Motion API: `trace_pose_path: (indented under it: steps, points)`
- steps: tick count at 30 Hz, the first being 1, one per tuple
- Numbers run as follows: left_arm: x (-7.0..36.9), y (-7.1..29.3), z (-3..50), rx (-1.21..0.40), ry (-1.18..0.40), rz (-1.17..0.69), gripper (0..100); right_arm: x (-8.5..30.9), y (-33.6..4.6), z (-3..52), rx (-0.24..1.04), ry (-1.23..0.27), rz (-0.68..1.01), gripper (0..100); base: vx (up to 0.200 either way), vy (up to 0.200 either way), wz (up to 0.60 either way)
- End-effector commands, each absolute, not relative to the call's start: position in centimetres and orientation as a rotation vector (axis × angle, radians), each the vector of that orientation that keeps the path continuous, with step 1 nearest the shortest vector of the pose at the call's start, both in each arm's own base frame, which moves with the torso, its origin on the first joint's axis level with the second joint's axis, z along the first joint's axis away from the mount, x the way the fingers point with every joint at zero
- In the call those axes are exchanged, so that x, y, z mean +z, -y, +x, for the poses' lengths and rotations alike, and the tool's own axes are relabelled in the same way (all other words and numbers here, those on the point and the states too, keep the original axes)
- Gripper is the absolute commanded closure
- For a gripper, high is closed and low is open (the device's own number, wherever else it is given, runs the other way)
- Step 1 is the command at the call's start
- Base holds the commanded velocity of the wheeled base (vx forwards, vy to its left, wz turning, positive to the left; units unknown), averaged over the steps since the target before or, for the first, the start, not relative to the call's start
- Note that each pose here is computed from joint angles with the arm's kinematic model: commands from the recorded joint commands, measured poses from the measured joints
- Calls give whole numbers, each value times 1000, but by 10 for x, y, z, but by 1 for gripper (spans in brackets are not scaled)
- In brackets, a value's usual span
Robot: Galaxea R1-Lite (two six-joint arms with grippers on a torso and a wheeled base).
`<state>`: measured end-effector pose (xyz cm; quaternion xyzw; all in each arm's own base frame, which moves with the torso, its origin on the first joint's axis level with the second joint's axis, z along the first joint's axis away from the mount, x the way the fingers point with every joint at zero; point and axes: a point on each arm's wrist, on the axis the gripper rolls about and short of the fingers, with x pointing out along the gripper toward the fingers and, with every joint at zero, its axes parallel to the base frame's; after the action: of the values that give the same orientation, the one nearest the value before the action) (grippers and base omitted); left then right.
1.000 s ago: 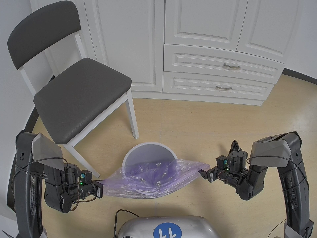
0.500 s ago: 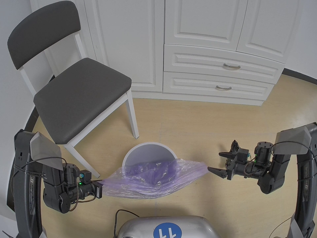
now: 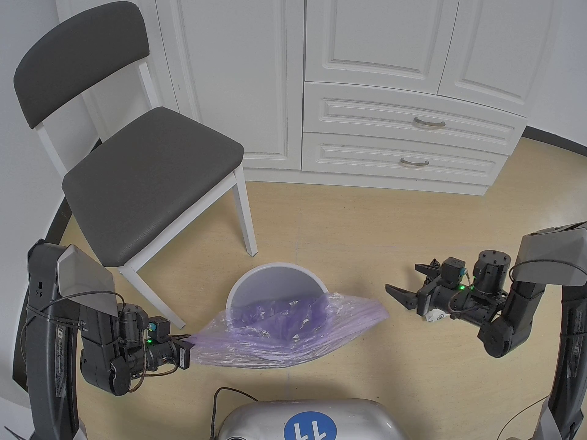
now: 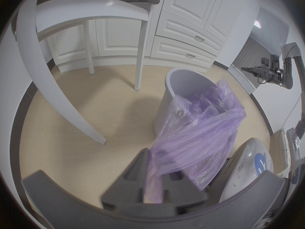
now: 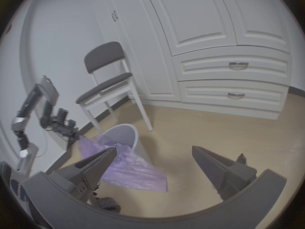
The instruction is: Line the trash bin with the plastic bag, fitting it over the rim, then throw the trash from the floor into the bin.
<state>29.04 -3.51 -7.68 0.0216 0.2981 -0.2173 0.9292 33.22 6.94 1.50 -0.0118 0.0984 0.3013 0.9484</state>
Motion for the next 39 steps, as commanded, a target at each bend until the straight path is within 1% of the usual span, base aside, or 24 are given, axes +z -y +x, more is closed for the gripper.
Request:
trace_pose_path:
  steps: [1, 3, 6, 7, 8, 9, 11, 14, 17, 19, 20, 21, 22, 25, 30, 32, 33, 39]
  points:
    - [-75, 37, 282, -462, -634, 42, 0, 17, -172, 313, 493, -132, -104, 0, 0, 0, 0]
    - [-71, 36, 280, -464, -630, 43, 0, 21, -186, 309, 531, -96, -149, 0, 0, 0, 0]
    - [-62, 36, 273, -496, -629, 40, 0, 32, -200, 313, 557, 0, -278, 0, 0, 0, 0]
    - [-62, 36, 273, -496, -629, 40, 0, 32, -200, 313, 557, 0, -278, 0, 0, 0, 0]
    - [-55, 36, 264, -532, -624, 59, 0, 37, -209, 310, 587, -22, -386, 0, 0, 0, 0]
    - [-53, 35, 263, -538, -621, 67, 0, 38, -212, 309, 596, -32, -401, 0, 0, 0, 0]
    - [-45, 33, 256, -555, -606, 112, 0, 47, -231, 300, 656, -82, -453, 0, 0, 0, 0]
    - [-39, 32, 252, -557, -599, 124, 0, 53, -251, 290, 692, -139, -496, 0, 0, 0, 0]
    - [-37, 32, 251, -557, -595, 125, 0, 48, -264, 277, 739, -199, -581, 0, 0, 0, 0]
    - [-37, 32, 251, -556, -595, 123, 0, 44, -266, 273, 759, -212, -622, 0, 0, 0, 0]
    - [-39, 32, 252, -556, -598, 123, 0, 39, -267, 269, 781, -217, -676, 0, 0, 0, 0]
    - [-39, 32, 252, -557, -600, 123, 0, 38, -267, 268, 782, -218, -681, 0, 0, 0, 0]
    - [-43, 32, 254, -557, -606, 121, 0, 31, -269, 266, 802, -217, -731, 0, 0, 0, 0]
    - [-45, 31, 256, -552, -605, 120, 0, 20, -275, 264, 826, -221, -775, 0, 0, 0, 0]
    - [-44, 30, 256, -546, -602, 119, 0, 2, -286, 265, 852, -252, -798, 0, 0, 0, 0]
    - [-44, 30, 256, -546, -602, 119, 0, 2, -286, 265, 852, -252, -798, 0, 0, 0, 0]
    - [-43, 30, 256, -547, -597, 119, 0, -6, -290, 264, 871, -291, -819, 0, 0, 0, 0]
    - [-40, 29, 256, -542, -590, 119, 0, -17, -293, 263, 895, -343, -857, 0, 0, 0, 0]
